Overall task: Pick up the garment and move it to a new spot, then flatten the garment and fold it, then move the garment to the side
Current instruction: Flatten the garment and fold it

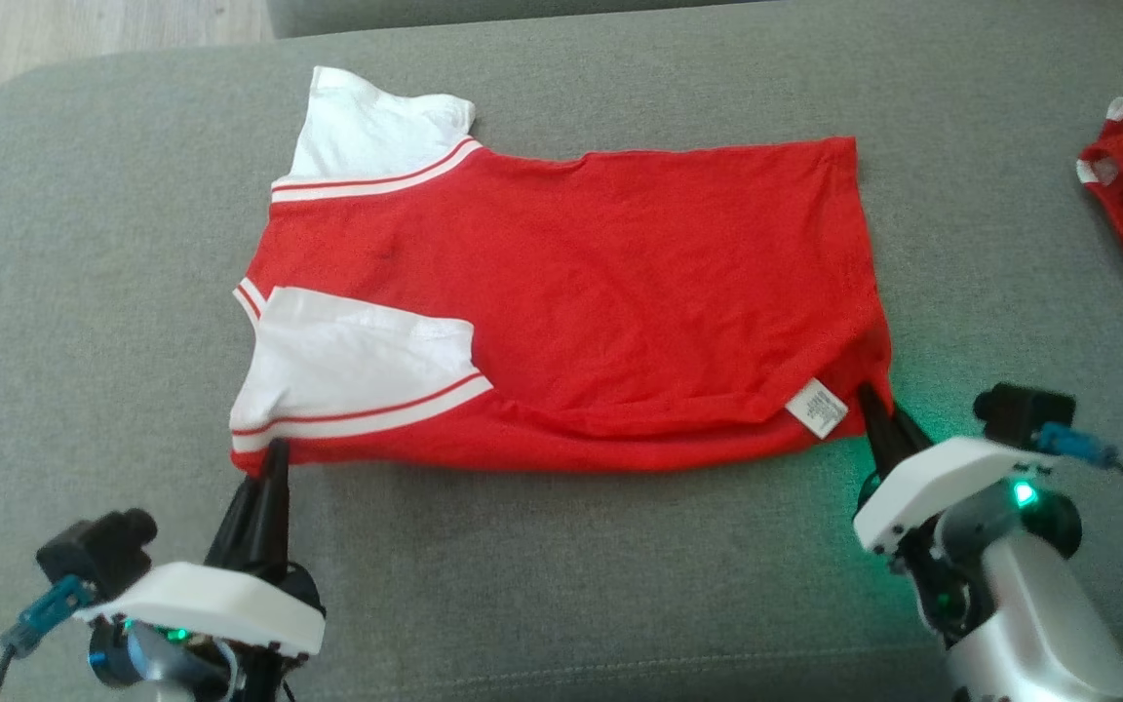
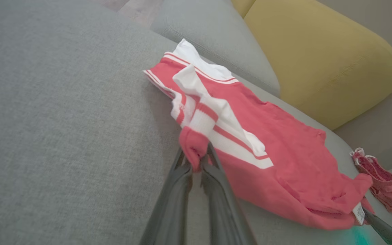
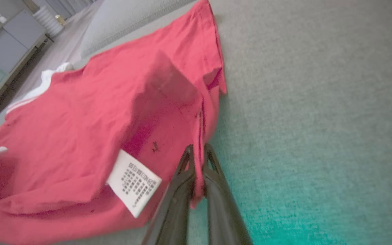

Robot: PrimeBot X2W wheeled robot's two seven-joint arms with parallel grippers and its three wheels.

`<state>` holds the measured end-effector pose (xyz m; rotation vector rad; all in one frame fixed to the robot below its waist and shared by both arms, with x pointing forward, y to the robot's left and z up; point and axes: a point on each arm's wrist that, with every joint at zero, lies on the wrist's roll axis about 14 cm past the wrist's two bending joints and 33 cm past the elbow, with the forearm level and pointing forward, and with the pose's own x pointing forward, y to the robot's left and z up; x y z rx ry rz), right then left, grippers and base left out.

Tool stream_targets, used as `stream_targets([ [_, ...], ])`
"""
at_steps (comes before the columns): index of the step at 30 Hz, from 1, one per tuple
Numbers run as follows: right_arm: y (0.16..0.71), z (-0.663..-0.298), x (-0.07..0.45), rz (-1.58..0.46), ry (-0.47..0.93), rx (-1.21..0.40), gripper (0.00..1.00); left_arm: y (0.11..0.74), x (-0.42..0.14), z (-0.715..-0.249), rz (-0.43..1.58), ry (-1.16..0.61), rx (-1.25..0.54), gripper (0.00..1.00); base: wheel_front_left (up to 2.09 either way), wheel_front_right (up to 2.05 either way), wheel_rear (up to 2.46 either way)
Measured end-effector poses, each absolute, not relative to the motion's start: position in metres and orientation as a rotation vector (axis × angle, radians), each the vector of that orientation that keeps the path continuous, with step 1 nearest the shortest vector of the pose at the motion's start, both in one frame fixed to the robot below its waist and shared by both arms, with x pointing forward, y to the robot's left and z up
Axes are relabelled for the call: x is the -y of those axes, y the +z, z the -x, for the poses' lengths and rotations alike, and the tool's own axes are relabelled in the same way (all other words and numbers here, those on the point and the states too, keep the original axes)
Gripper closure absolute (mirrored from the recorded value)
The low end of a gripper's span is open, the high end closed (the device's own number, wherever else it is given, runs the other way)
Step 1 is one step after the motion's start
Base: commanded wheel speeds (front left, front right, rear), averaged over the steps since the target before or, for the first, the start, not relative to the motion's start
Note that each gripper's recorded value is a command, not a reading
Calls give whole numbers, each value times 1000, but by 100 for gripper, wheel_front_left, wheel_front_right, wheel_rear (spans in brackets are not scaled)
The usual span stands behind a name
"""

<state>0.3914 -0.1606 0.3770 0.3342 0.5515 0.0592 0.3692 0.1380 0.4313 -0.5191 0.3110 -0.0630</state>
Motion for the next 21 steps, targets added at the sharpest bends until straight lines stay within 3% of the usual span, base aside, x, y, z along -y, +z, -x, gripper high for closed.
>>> stream_targets([
  [6,401,-397,171,-358,60,-504,100,455,-136,-377,512,-95,-239,100,0,0,0],
  [11,409,-379,181,-359,61,-519,100,471,-137,-372,506,-108,-207,100,0,0,0],
  [21,385,-322,184,-407,15,-657,100,429,-129,-319,510,-88,-405,100,0,0,0],
])
